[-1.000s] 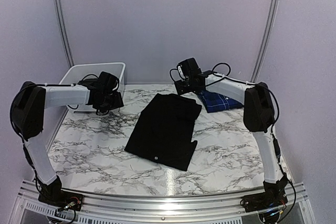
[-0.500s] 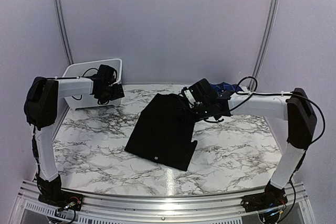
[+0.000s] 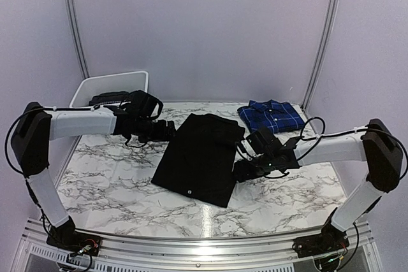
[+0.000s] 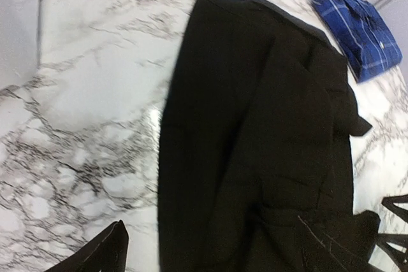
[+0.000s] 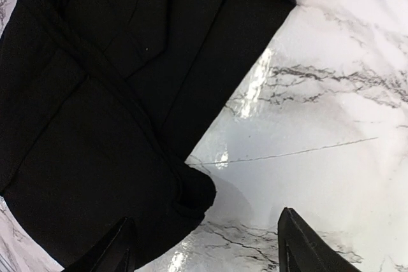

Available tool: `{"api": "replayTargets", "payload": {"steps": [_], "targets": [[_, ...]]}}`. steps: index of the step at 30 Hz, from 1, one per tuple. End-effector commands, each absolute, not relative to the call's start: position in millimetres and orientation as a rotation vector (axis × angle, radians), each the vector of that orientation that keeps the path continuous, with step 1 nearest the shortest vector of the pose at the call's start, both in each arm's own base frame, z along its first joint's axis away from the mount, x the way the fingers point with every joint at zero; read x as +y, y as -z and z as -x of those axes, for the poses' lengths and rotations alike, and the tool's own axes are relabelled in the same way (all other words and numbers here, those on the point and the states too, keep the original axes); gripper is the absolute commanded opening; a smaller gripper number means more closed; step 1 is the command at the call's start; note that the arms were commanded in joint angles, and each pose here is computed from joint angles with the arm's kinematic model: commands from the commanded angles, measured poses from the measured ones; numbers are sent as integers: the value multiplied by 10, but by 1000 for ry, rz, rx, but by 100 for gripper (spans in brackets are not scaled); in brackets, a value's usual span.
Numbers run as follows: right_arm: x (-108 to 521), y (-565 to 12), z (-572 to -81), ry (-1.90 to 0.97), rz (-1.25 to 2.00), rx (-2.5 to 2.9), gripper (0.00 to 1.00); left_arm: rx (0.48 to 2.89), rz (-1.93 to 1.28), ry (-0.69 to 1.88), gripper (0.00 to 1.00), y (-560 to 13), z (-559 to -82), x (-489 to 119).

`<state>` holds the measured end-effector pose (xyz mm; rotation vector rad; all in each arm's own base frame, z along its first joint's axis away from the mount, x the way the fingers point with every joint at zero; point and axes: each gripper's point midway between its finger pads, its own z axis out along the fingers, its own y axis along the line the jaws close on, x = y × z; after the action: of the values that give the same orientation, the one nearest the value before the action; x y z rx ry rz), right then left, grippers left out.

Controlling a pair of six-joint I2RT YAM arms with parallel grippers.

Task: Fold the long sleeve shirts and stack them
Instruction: Flatten out the crumpled shirt at the center of the board.

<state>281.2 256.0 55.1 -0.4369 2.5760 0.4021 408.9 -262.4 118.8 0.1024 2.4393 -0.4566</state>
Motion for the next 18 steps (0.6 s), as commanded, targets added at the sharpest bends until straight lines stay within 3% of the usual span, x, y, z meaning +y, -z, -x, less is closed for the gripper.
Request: {"api": "replayTargets", "payload": {"steps": [1,9,14,18], "targets": [[2824,-642,-2793,-572,415,2534,67,2499,-182,530,91,-1052,-3656,-2966],[2958,-531,-2765,-628,406,2545,55,2561,-261,536,83,-738,-3466,-3412],[2954,-431,-2775,-618,388,2566,29,2568,-285,539,76,-636,-3524,-3605],[2876,-411,-2864,-550,365,2569,5,2574,-283,543,59,-554,-3596,-3741]]}}
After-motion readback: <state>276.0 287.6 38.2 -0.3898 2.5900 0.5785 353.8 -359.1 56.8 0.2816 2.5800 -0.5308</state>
